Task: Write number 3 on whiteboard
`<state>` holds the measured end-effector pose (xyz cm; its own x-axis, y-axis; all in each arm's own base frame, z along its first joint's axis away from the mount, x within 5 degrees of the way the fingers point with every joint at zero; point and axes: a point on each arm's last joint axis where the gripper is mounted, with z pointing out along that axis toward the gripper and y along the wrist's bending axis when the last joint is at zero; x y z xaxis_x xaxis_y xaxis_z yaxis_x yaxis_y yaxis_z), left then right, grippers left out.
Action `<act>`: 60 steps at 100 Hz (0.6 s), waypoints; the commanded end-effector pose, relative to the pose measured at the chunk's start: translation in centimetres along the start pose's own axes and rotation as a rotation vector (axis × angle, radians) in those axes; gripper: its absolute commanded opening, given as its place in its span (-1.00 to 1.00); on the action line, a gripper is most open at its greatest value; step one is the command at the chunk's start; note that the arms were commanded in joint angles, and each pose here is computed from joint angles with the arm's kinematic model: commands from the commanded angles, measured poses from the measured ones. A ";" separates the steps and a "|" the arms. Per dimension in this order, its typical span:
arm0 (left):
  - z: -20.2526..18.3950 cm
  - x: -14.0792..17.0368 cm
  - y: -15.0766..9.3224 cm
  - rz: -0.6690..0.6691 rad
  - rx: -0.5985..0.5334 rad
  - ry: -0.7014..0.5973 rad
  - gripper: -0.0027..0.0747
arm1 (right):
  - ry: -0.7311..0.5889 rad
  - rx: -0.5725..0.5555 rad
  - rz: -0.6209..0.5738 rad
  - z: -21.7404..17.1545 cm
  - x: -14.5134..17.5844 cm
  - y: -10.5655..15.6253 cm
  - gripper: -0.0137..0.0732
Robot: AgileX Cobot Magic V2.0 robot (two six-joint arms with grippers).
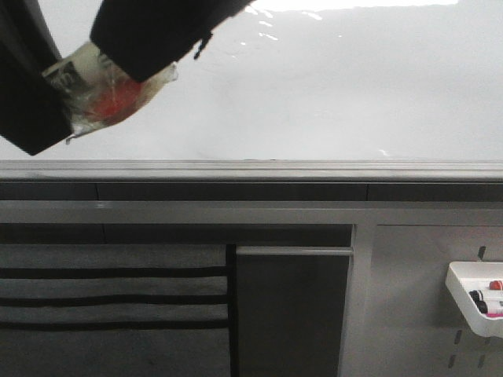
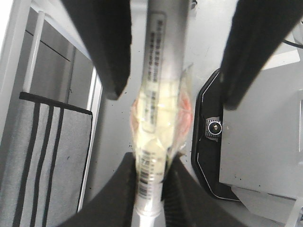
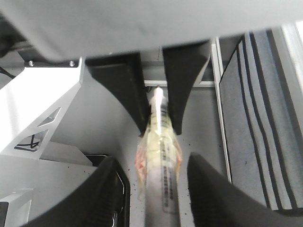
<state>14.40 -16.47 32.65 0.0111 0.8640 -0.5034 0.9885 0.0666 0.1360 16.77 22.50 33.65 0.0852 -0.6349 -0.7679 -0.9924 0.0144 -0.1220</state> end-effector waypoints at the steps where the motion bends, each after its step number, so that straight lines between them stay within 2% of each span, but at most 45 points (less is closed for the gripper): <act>1: -1.4 -1.1 0.0 0.012 -0.043 -0.080 -0.98 | -0.078 0.037 -0.009 -1.2 -1.5 -0.1 0.00; 11: -1.4 -1.1 0.0 0.012 -0.043 -0.080 -0.98 | -0.079 0.037 -0.010 -1.2 -1.6 -0.1 -0.08; 30: -1.4 -1.1 0.0 0.012 -0.045 -0.081 -0.98 | -0.074 0.028 -0.012 -1.2 -1.5 0.0 -0.48; 42: -1.4 -1.1 0.0 0.012 -0.045 -0.081 -0.98 | -0.074 0.026 -0.012 -1.2 -1.5 0.0 -0.66; 60: -1.4 -1.2 0.1 0.007 -0.060 -0.094 -0.96 | -0.074 0.026 -0.012 -1.2 -1.5 0.0 -0.77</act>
<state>14.35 -16.43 32.61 0.0173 0.8676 -0.4970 0.9892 0.0576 0.1349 16.80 22.53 33.63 0.0860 -0.6367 -0.7663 -0.9925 0.0124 -0.1217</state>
